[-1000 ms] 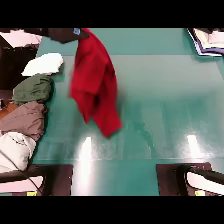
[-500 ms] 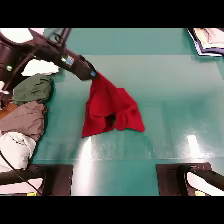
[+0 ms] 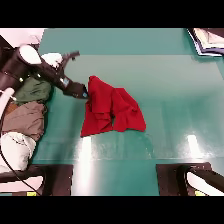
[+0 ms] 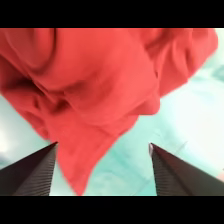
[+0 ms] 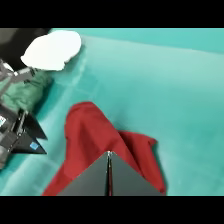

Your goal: Fold the shirts.

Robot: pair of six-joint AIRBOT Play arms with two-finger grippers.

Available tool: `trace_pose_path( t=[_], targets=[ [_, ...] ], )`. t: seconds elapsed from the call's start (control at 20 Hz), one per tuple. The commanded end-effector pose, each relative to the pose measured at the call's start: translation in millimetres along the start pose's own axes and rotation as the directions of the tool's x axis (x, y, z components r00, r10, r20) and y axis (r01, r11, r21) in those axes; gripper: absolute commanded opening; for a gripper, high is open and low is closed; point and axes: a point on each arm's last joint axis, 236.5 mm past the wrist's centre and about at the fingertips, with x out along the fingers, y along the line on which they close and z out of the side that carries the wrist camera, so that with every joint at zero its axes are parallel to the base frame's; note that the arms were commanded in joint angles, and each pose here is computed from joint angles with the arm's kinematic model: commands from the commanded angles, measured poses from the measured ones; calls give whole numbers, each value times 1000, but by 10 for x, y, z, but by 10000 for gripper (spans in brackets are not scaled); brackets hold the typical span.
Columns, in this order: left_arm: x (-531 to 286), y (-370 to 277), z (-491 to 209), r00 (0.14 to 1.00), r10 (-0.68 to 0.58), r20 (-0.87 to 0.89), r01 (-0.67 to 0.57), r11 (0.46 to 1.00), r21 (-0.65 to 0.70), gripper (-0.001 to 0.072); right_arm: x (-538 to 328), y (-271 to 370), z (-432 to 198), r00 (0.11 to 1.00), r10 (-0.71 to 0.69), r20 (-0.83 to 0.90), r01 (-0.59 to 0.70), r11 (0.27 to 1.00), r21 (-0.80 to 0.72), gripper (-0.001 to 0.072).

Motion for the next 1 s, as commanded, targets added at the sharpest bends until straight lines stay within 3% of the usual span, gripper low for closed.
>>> trace_pose_path(
  t=[0.0,0.25,0.3,0.35,0.45,0.5,0.7,0.95],
  targets=[
    [443,130,-143,996,-80,47,85,987,-133,662,3,-77,-69,999,-31,-30,31,1000,-2,16],
    [518,128,138,975,-102,196,129,983,-129,661,139,-173,-150,996,-31,-87,33,999,18,16],
    [541,132,176,974,-91,209,120,985,-126,630,185,-204,-192,993,-30,-112,33,999,24,16],
    [570,103,193,973,-89,213,116,986,-118,444,242,-213,-241,990,-24,-140,28,999,27,16],
    [625,26,224,971,-86,221,109,989,-98,215,351,-213,-315,983,-16,-182,21,999,26,16],
    [632,9,222,972,-88,220,110,989,-94,17,406,-204,-362,978,-8,-207,13,1000,27,16],
    [250,1,283,975,-44,216,48,999,-14,22,584,-176,-870,910,27,-413,-10,999,43,16],
    [-640,-314,435,960,52,276,-104,978,178,24,1126,-778,-1870,833,-104,-543,173,982,77,17]
  ],
)
